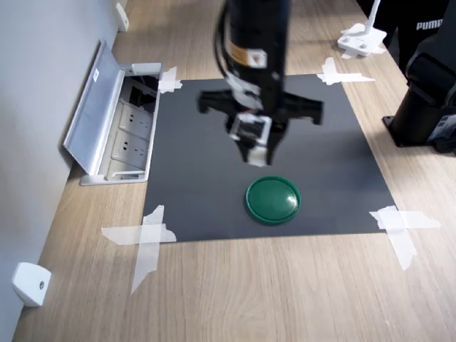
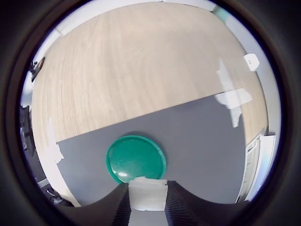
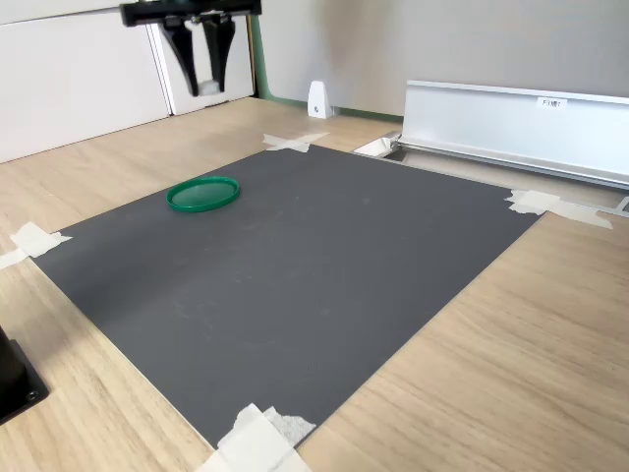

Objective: Grasp a white terminal and put it on the green lid.

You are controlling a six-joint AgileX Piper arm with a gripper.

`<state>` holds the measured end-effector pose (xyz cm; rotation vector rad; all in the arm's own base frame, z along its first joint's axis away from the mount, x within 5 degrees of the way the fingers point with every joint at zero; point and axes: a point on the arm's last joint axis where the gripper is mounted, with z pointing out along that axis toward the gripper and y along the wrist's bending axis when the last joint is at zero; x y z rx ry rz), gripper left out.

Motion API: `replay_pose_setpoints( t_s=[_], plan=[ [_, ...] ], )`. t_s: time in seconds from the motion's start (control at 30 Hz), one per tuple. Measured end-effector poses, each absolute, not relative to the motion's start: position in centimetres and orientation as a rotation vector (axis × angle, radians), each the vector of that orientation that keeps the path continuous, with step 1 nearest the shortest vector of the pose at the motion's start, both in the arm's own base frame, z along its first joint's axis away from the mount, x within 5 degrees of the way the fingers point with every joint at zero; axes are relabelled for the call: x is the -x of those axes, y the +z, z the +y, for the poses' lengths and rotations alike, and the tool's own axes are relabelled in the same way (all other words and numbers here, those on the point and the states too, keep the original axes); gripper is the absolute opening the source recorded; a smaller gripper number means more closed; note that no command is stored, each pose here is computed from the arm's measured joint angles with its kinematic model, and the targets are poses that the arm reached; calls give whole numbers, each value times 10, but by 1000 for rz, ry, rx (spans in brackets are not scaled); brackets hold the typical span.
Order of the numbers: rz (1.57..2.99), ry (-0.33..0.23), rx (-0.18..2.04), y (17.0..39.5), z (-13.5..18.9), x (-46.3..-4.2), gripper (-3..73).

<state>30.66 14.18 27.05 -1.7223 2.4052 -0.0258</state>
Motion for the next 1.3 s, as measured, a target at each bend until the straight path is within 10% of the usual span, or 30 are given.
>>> replay_pose_setpoints(
  t_s=[0.37,0.93,1.3],
  plan=[
    [2398,-84,1708,212,133,-288,269],
    [2372,-39,1723,192,137,-289,276],
    [2371,-3,1714,192,139,-288,570]
  ],
)
